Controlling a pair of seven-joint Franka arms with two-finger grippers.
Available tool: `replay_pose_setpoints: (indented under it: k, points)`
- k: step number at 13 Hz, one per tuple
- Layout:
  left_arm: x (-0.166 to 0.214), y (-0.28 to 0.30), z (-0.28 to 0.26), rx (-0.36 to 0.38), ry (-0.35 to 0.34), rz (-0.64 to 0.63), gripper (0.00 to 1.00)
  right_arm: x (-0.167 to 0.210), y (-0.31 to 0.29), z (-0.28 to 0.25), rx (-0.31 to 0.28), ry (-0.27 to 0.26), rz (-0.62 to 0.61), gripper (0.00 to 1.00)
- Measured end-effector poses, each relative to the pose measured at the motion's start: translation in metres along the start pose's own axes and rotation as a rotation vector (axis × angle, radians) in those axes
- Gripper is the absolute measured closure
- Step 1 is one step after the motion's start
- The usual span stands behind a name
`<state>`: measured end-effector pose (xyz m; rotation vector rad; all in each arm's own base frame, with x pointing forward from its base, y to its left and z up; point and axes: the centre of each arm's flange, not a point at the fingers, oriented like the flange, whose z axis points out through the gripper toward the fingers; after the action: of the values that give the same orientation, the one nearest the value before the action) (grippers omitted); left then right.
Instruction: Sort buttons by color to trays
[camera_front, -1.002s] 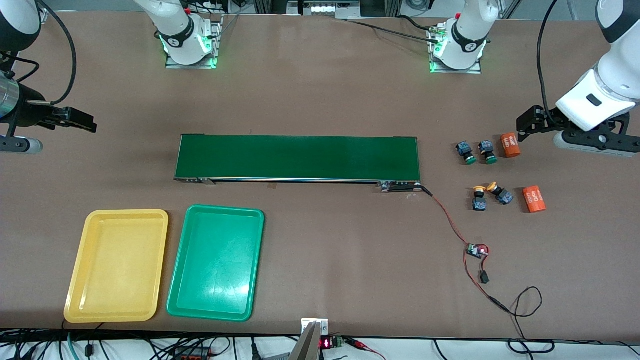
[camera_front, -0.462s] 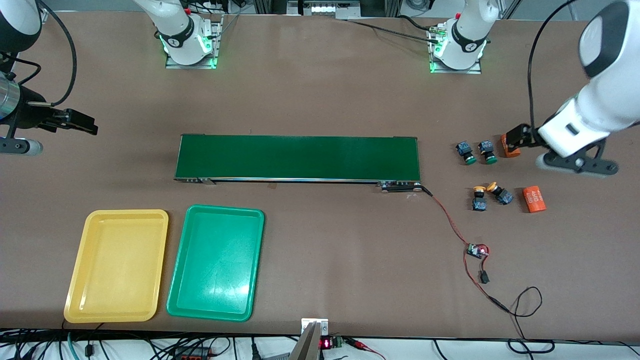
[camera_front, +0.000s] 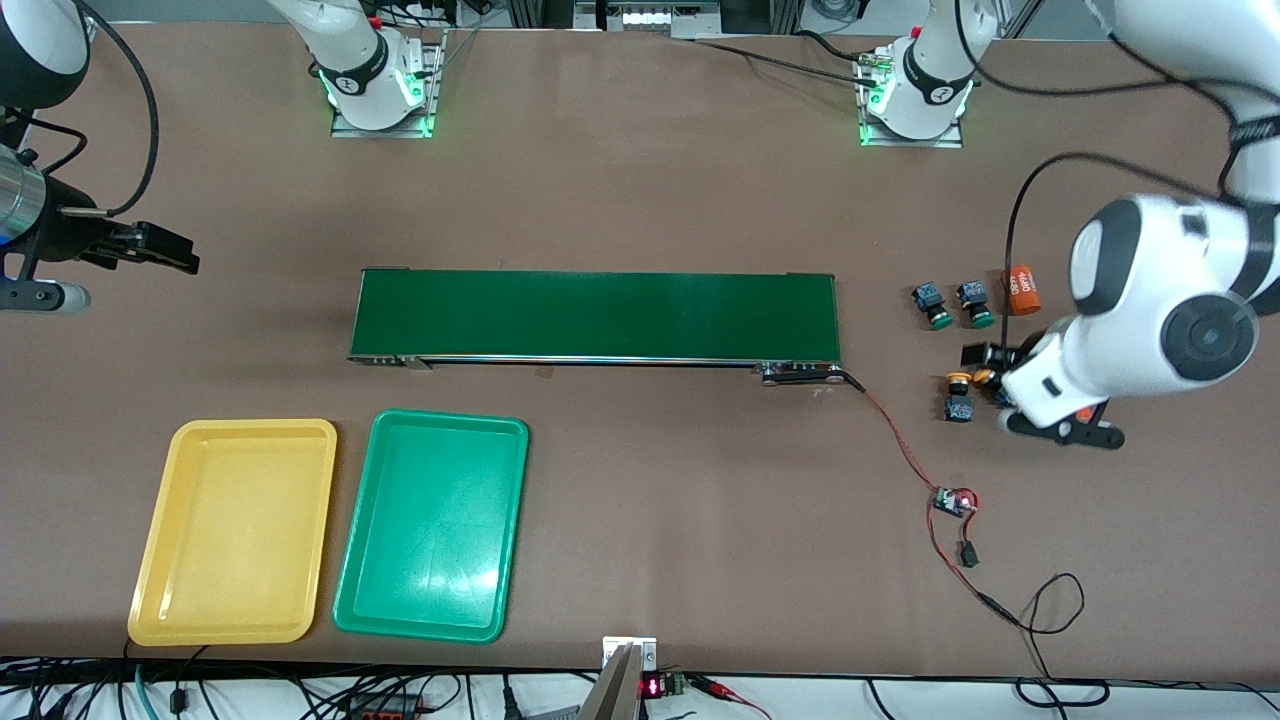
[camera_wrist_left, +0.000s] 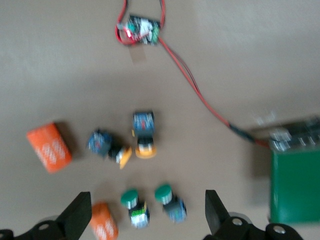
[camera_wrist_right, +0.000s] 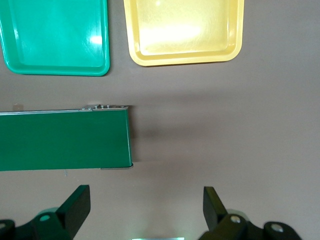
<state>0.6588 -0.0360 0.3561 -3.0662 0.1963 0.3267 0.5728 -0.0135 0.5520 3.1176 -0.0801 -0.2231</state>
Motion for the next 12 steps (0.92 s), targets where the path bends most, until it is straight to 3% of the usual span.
replay_pose_setpoints:
  k: [5, 9, 12]
  points:
    - [0.031, -0.019, 0.105, -0.008, -0.033, -0.084, 0.00, 0.000, -0.006, 0.001, 0.001, 0.001, -0.010, 0.00]
    - [0.027, -0.018, 0.176, -0.012, 0.016, -0.094, 0.00, -0.001, -0.041, 0.000, -0.006, 0.011, -0.070, 0.00]
    - [0.017, -0.015, 0.198, -0.014, -0.005, -0.092, 0.06, -0.003, -0.061, -0.001, -0.010, 0.019, -0.103, 0.00]
